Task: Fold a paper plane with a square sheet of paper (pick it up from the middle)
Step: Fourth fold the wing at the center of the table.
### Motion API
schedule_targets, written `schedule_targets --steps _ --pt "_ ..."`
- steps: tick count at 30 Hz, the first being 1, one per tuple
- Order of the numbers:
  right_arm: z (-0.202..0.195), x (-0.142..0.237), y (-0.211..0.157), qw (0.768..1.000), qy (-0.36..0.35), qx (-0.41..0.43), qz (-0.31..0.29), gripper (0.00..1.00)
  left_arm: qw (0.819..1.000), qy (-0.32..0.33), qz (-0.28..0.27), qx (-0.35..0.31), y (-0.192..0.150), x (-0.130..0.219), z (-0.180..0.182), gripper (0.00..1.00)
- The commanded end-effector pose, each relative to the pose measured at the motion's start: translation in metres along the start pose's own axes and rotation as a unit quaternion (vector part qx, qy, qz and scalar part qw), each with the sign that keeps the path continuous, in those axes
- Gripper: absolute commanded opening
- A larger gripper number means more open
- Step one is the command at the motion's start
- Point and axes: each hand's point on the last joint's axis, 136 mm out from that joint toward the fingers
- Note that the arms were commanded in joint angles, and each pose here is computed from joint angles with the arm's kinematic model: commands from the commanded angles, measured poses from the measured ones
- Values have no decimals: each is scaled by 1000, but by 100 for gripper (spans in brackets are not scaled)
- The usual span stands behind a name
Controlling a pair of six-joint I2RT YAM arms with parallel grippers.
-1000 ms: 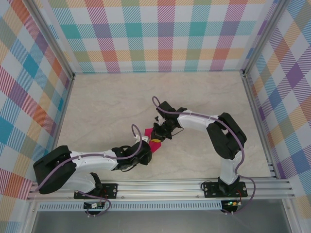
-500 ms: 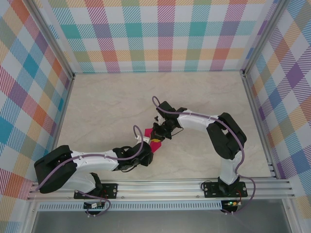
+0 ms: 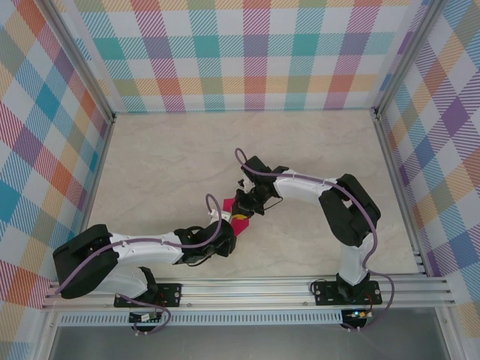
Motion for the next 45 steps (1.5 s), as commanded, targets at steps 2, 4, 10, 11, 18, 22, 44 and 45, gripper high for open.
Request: schedule_targets --steps 2,4,10,11,18,22,44,45 --pt "14 11 0 1000 22 7 -4 5 1000 7 -7 -8 4 6 0 45" --pt "13 12 0 1000 23 6 -7 5 1000 8 -6 -7 2 5 0 44" --pt "11 15 1 1000 29 0 -10 5 1000 3 -15 -4 5 9 0 39" --pt "11 14 1 1000 29 0 -10 5 1000 4 -17 -5 6 10 0 37" --pt "10 14 2 1000 29 -2 -9 5 1000 18 -13 -9 5 8 4 28" --pt "11 15 2 999 30 -2 -10 5 1000 17 -17 -5 5 9 5 35" --pt "9 17 2 999 33 -4 -10 5 1000 25 -13 -5 2 5 8 19" --pt "9 17 2 999 32 -3 -9 5 1000 26 -15 -4 2 5 8 17"
Point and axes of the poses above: each hand's point on the last joint's axis, 136 mm out from that joint toward the fingers, its own x axis back along the fingers, its own z axis along the line the jaws close on, y = z × x, and after that the axes turned 2 degrees about -x, right-handed
